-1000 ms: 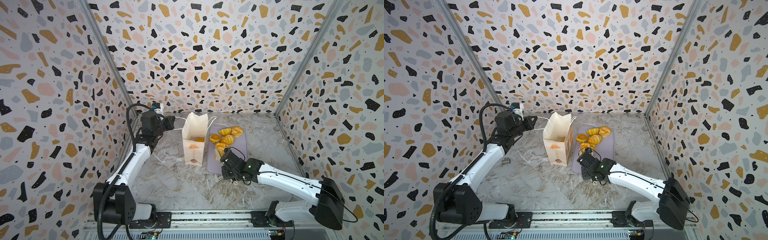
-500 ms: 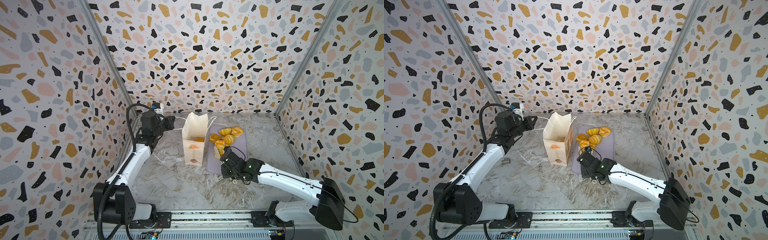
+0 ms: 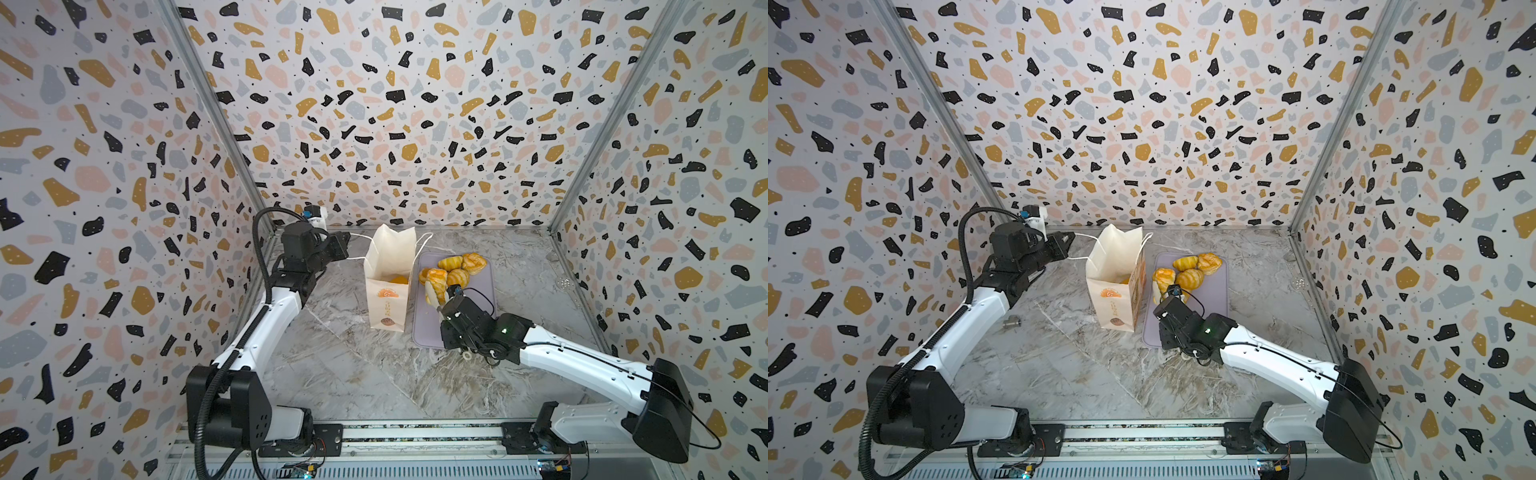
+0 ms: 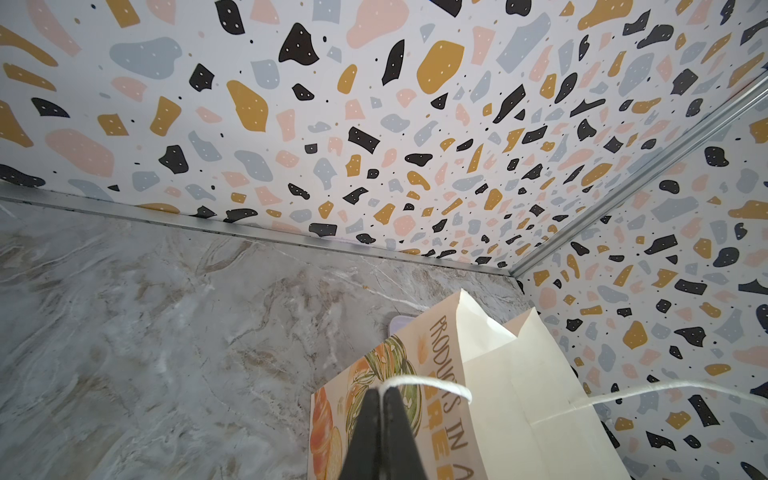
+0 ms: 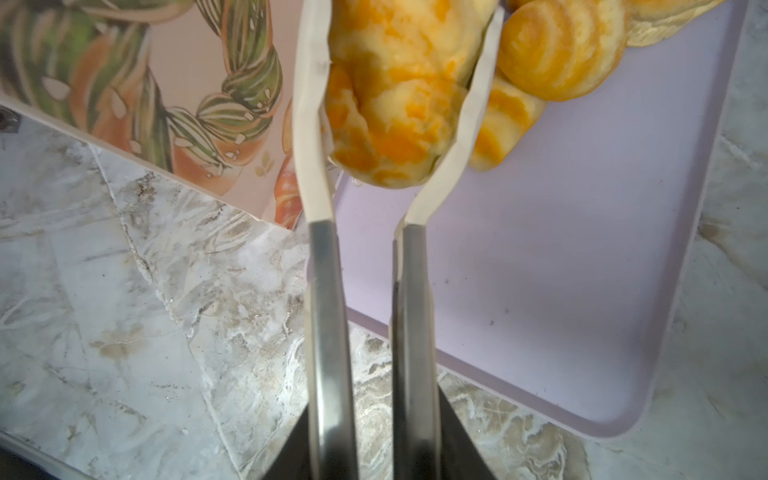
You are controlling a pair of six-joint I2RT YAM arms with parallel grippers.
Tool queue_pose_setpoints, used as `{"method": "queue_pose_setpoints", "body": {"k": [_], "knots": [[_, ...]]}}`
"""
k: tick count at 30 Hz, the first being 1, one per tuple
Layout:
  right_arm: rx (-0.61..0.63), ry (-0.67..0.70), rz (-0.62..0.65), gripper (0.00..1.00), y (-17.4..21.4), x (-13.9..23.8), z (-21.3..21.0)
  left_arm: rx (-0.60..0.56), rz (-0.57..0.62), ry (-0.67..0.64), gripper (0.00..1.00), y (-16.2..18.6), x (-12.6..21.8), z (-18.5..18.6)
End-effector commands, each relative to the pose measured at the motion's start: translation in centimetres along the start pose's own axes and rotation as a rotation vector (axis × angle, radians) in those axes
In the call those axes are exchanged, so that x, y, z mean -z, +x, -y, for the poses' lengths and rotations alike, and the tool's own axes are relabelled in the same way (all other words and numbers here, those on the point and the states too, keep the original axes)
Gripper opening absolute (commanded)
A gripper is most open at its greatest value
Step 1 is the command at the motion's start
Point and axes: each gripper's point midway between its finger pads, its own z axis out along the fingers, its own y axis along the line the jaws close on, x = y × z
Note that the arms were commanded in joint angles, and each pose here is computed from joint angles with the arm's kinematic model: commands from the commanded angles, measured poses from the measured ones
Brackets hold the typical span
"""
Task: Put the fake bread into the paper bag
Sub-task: 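Lift the twisted roll with the tongs toward the paper bag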
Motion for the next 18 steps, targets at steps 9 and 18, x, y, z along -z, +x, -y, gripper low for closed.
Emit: {"method": "queue_pose_setpoints", "body": {"k": [9, 18], "knots": [[-0.055, -0.114, 0.257, 0.34, -6.0, 4.3, -1.6, -0.019, 0.035, 0.018, 0.00, -0.7, 0.7, 0.8], [-0.067, -0.134, 0.303, 0.34, -6.7, 5.2, -1.6, -0.019, 0.034, 0.017, 0.00, -0.7, 0.7, 0.7]]}}
